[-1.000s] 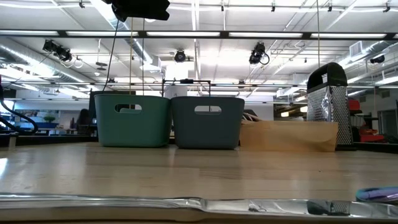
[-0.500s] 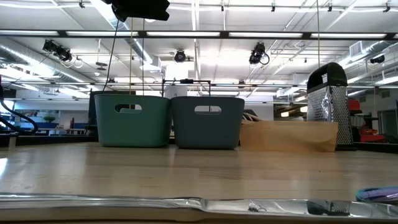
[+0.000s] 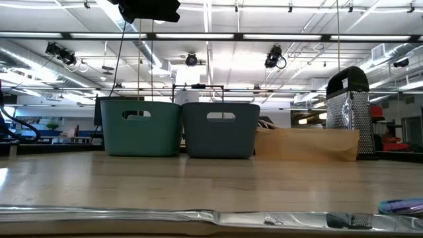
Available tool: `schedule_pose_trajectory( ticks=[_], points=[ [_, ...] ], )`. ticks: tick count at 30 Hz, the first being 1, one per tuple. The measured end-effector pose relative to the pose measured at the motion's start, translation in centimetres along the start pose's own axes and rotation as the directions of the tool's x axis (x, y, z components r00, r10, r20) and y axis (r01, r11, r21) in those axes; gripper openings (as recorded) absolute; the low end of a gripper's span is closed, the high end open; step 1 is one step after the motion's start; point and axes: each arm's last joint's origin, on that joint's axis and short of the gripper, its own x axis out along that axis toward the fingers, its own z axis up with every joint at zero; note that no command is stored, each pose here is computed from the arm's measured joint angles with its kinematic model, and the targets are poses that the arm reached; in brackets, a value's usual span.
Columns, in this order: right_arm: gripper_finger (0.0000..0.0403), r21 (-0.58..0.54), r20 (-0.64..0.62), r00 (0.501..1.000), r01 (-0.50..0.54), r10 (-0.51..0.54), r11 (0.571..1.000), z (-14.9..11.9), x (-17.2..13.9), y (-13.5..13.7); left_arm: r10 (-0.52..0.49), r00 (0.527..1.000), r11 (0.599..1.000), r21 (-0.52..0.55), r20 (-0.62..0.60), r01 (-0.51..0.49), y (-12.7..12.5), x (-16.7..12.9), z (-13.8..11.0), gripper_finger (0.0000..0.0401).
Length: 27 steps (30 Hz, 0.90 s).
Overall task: Pick & Place Kitchen Items
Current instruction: Put the blue spoon into the green bin
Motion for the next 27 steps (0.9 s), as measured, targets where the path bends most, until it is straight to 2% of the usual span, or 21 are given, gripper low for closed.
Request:
schedule_pose_trajectory(
  ticks=[5,15,22,27],
  points=[
    [0.0018,-0.005,-0.002,1.000,0.005,-0.005,1.000,0.0,0.0,-0.1,0.000,1.000,1.000,0.000,0.000,0.000,0.0,0.0,0.0,0.0177],
    [0.0017,-0.032,-0.010,1.000,0.009,-0.009,0.999,0.1,-0.4,0.2,0.000,1.000,1.000,0.000,-0.001,0.000,0.0,0.0,0.0,0.0177],
    [0.0017,-0.076,-0.030,1.000,0.006,-0.008,0.997,0.8,-2.0,1.3,0.000,1.000,1.000,0.000,-0.001,0.000,0.0,0.0,0.0,0.0177],
    [0.0016,-0.096,-0.023,0.999,0.041,-0.044,0.995,1.1,-3.6,1.6,0.000,1.000,1.000,0.000,-0.001,0.000,0.0,0.0,0.0,0.0177]
  ],
)
